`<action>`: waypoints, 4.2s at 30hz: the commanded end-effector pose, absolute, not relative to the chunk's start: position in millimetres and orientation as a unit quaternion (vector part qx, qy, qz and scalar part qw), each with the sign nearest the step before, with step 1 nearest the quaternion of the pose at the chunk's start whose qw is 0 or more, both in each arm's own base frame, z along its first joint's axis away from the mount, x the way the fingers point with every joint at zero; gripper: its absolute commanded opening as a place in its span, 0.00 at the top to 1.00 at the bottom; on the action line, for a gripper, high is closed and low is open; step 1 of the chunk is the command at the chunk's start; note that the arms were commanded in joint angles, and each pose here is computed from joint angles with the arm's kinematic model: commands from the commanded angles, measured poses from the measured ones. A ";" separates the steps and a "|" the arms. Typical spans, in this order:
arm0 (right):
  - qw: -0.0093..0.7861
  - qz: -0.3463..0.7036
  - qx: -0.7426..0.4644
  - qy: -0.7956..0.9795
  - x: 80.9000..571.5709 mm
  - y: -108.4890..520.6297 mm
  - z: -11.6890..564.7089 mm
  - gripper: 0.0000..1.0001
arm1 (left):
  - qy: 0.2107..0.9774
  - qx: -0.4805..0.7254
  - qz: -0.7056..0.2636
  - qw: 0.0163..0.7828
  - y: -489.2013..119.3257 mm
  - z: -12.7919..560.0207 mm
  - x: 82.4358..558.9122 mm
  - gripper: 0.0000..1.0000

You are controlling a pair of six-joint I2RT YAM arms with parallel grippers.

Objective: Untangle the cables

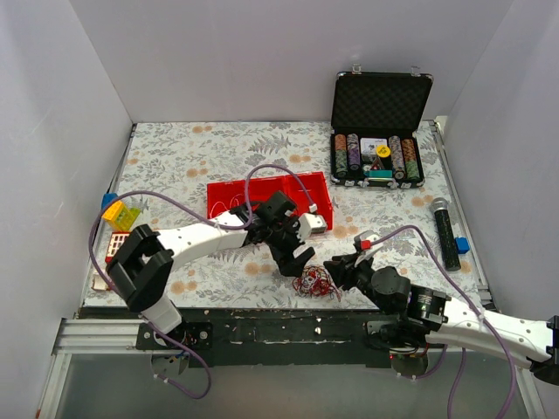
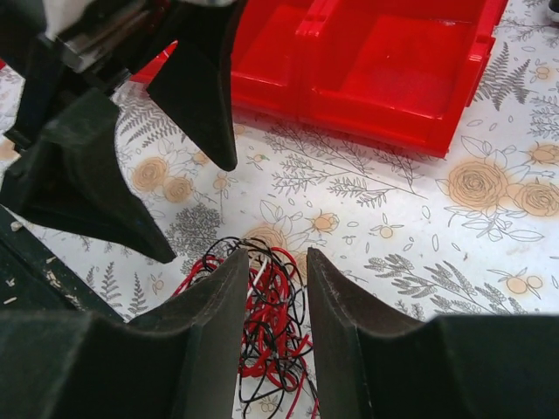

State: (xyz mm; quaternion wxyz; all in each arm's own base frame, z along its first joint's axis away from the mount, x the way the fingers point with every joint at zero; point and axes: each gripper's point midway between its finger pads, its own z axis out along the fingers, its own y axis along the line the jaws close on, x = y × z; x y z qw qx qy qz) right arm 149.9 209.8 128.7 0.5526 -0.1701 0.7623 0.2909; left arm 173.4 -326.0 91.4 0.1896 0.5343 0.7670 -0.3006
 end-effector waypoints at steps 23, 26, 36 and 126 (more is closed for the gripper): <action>0.571 0.314 -0.138 0.746 153.7 210.4 163.5 0.60 | 0.742 0.564 -0.320 0.169 -348.2 71.7 177.3 0.67; 0.569 0.315 -0.145 0.746 153.0 214.2 161.3 0.59 | 0.744 0.566 -0.308 0.180 -341.5 72.0 178.4 0.80; 0.558 0.315 -0.180 0.746 152.8 236.0 152.4 0.44 | 0.746 0.547 -0.313 0.218 -340.0 111.5 180.0 1.00; 0.519 0.301 -0.230 0.766 148.8 260.9 103.5 0.34 | 0.334 0.175 -0.228 0.897 -195.8 734.8 189.8 0.98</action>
